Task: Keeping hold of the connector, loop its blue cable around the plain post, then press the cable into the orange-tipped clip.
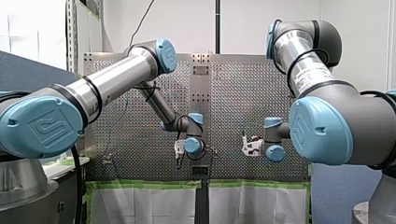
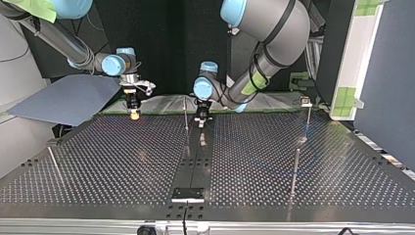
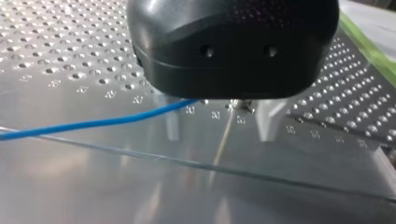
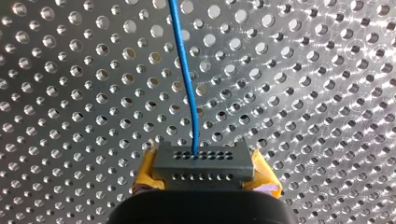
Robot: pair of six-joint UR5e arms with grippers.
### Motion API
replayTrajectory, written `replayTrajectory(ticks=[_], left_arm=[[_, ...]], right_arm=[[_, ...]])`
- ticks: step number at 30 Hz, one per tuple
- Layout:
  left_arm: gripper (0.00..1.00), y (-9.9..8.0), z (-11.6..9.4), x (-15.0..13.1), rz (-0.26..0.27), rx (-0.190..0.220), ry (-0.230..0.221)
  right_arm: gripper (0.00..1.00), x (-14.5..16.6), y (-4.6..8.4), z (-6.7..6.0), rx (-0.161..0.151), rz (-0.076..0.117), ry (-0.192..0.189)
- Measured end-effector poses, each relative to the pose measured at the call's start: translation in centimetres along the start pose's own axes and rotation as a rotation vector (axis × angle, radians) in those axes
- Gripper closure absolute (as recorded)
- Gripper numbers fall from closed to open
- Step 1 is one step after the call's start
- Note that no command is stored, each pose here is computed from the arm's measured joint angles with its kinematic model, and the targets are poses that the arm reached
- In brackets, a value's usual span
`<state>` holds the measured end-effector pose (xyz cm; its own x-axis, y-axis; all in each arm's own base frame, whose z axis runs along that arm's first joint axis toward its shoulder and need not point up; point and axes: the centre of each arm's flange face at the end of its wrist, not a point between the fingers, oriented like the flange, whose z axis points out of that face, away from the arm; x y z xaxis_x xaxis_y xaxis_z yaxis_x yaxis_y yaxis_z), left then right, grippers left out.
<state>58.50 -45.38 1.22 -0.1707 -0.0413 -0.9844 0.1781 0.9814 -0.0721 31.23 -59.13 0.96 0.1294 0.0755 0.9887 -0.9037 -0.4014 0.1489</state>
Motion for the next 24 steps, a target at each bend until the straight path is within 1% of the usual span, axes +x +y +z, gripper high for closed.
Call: replayTrajectory(ticks=[3,7,12,17,20,24], left_arm=[[0.00,0.2,0.0,0.1,0.004,0.000,0.015],[0.00,0.7,-0.3,0.3,0.029,-0.020,0.043],[0.00,1.4,-0.8,0.9,0.096,-0.037,0.098],[0.00,2.5,-2.5,2.7,0.180,-0.046,0.184],[0.00,2.9,-3.3,3.5,0.215,-0.040,0.207],[0.00,2.9,-4.1,3.7,0.243,-0.015,0.207]], right_arm=[[1.00,0.0,0.0,0.0,0.001,0.000,-0.003],[1.00,-0.1,-0.1,-0.1,0.001,0.000,-0.006],[1.00,-0.1,-0.1,-0.1,0.002,0.000,-0.008],[1.00,-0.1,-0.1,-0.1,0.002,0.000,-0.010],[1.00,-0.2,-0.1,-0.1,0.003,0.000,-0.013],[1.00,-0.2,-0.2,-0.2,0.005,-0.001,-0.018]])
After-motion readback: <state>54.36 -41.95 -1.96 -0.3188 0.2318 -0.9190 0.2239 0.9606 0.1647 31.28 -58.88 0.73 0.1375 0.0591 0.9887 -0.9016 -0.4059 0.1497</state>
